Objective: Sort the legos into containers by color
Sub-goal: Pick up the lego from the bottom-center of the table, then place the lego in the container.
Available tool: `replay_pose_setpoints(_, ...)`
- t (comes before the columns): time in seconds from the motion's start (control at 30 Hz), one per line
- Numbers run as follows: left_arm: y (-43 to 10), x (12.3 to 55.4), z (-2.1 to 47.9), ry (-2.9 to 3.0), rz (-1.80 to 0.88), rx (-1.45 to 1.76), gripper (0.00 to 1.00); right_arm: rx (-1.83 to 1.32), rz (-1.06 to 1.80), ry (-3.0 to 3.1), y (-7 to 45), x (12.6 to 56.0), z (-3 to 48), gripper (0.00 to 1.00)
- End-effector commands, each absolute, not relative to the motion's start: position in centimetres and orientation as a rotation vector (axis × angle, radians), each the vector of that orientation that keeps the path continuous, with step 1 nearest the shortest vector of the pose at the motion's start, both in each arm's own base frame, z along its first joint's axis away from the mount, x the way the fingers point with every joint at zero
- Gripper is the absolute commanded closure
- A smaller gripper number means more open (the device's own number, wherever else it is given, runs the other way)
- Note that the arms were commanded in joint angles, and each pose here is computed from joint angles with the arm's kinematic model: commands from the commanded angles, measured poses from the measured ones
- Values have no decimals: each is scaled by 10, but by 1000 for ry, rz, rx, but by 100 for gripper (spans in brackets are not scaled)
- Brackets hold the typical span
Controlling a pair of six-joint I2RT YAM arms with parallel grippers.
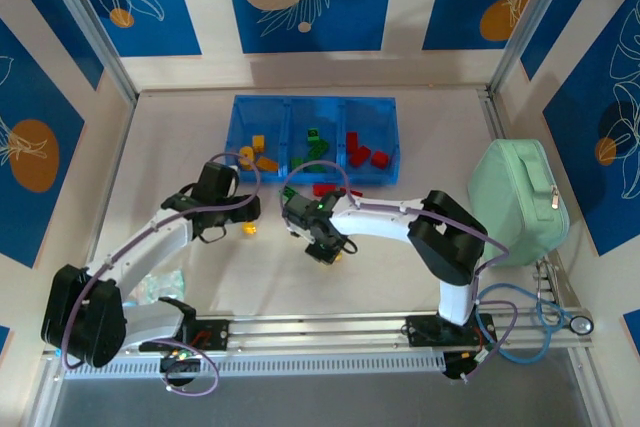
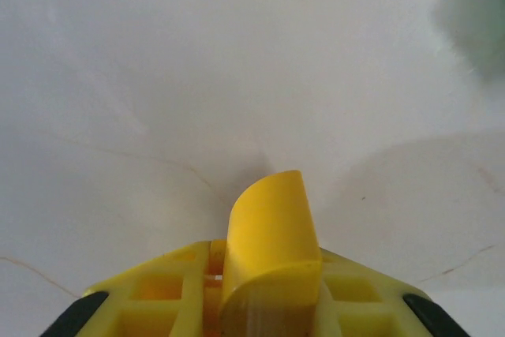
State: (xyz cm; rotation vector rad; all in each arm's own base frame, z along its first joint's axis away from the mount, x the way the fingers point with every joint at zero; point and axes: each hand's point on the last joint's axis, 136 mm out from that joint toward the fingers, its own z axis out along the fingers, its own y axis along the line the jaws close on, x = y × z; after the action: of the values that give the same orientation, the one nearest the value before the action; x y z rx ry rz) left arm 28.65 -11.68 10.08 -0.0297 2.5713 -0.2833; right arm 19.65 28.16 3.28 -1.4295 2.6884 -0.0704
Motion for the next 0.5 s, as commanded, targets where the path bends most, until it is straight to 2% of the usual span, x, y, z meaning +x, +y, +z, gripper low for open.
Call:
replay_pose_setpoints(0.0,-109,284,105,2520,-298,-88,26,-1352,62,2638,305,213,69,81)
replay_pose_setpoints(0.3,-99,245,69,2555,-357,-221,28,-1054,324,2504,375,303,158,79)
replay_pose_setpoints(0.47,-98,230,57,2568,-384,-245,28,-997,354,2452,408,349,175,78)
